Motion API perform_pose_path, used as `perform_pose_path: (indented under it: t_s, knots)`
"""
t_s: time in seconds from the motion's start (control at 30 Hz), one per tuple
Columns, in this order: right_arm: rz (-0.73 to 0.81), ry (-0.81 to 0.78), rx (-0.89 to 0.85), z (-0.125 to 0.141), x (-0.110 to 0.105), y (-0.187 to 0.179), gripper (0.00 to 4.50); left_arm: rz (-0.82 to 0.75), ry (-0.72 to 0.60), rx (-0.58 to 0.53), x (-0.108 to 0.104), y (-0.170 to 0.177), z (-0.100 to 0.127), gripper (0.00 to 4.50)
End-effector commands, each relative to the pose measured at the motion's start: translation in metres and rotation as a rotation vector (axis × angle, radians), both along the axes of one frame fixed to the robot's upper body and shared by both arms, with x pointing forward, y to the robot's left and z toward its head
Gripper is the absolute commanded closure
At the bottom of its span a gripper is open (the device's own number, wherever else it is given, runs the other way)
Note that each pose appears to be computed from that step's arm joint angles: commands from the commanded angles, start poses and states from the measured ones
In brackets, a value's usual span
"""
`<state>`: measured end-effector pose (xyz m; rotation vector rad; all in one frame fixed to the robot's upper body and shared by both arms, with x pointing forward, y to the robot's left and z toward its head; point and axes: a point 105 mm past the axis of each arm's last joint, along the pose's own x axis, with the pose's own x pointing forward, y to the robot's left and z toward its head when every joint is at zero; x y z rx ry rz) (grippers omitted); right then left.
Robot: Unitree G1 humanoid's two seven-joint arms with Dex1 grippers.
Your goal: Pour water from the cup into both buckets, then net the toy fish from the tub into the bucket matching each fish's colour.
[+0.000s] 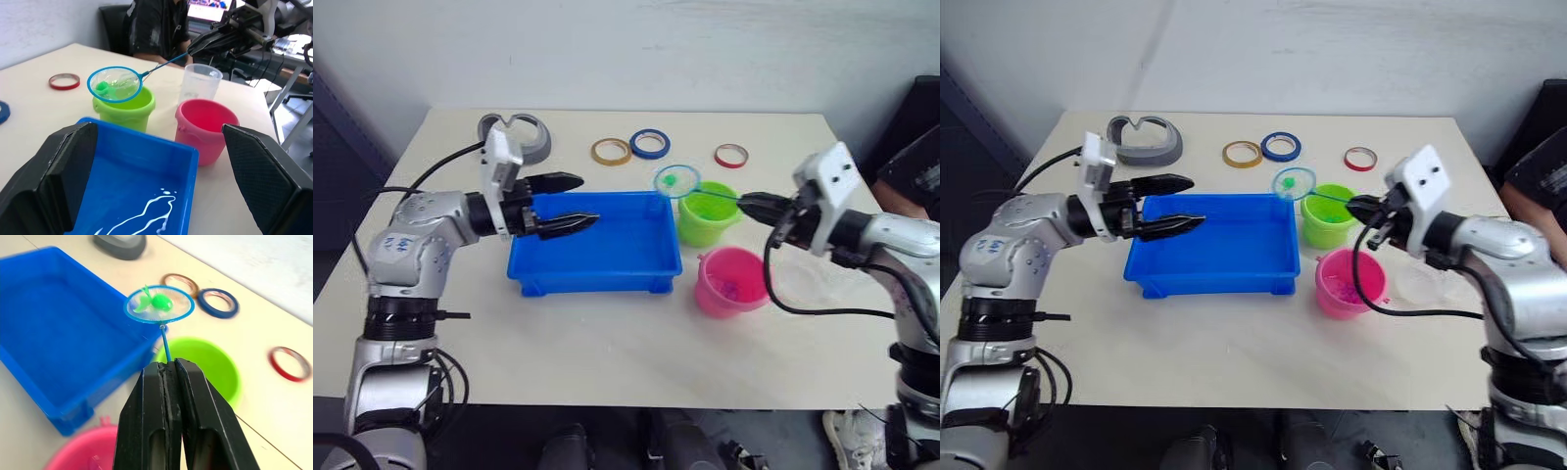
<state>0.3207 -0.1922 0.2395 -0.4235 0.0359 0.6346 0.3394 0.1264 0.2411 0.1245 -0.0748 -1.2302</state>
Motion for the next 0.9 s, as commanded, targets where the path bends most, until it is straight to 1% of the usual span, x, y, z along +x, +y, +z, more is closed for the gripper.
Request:
perform_pose_path:
  t_s: [0.03, 0.13, 0.2, 0.37, 0.43, 0.5, 0.6, 0.7, 0.77, 0.9]
  knots:
    - [-0.063, -0.161, -0.142, 0.019, -0.002, -0.017, 4.5, -0.027, -0.057, 0.011, -0.001, -0.006, 0.01, 0.07]
    - [-0.082, -0.276, -0.359, 0.017, 0.002, -0.025, 4.5, -0.032, -0.054, 0.019, 0.0, -0.006, 0.008, 0.07]
    - [-0.084, -0.331, -0.452, 0.016, 0.004, -0.028, 4.5, -0.031, -0.054, 0.021, 0.001, -0.005, 0.007, 0.07]
    - [-0.007, -0.552, -0.969, 0.004, 0.012, -0.035, 4.5, -0.031, -0.059, 0.028, 0.003, -0.004, 0.007, 0.07]
    - [0.071, -0.689, -1.233, 0.002, 0.012, -0.035, 4.5, -0.031, -0.061, 0.028, 0.003, -0.003, 0.007, 0.07]
    - [0.121, -0.765, -1.356, 0.002, 0.013, -0.037, 4.5, -0.031, -0.062, 0.029, 0.003, -0.003, 0.006, 0.07]
    - [0.128, -0.809, -1.384, 0.005, 0.016, -0.044, 4.5, -0.032, -0.063, 0.03, 0.003, -0.002, 0.005, 0.07]
    - [0.175, -0.887, -1.391, 0.009, 0.013, -0.038, 4.5, -0.035, -0.063, 0.033, 0.003, -0.002, 0.004, 0.07]
    - [0.2, -0.896, -1.401, 0.01, 0.013, -0.037, 4.5, -0.035, -0.063, 0.034, 0.003, -0.002, 0.003, 0.07]
    - [0.302, -0.886, -1.443, -0.005, 0.011, -0.031, 4.5, -0.036, -0.066, 0.033, 0.003, -0.003, 0.003, 0.07]
